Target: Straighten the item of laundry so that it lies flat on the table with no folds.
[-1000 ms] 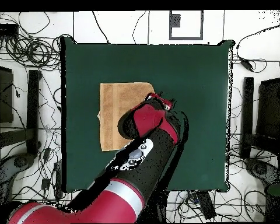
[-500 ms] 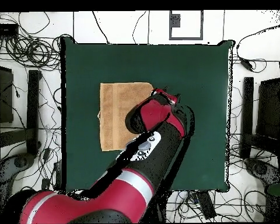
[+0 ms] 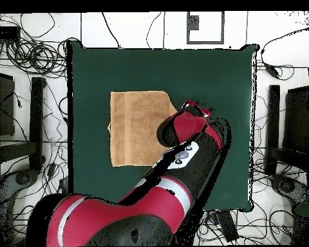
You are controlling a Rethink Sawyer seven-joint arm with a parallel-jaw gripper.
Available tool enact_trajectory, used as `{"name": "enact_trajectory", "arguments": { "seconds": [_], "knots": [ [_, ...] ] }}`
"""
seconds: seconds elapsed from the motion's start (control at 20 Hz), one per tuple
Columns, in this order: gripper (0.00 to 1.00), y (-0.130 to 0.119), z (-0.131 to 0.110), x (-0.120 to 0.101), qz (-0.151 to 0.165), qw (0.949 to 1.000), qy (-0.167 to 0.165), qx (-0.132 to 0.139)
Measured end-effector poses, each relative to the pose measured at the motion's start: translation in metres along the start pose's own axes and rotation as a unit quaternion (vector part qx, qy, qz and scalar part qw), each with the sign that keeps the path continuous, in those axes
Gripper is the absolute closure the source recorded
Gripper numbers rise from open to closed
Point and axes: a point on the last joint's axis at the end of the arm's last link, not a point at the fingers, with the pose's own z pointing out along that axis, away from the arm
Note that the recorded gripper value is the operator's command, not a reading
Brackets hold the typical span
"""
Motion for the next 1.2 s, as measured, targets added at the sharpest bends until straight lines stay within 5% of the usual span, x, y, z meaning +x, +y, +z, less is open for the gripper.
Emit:
{"name": "enact_trajectory", "arguments": {
  "seconds": [0.6,1.2],
  "knots": [
    [0.00,0.056,0.006,0.046,-0.067,0.9969,-0.024,-0.034],
    [0.00,0.088,-0.017,0.042,-0.071,0.9954,-0.044,-0.046]
  ]
}}
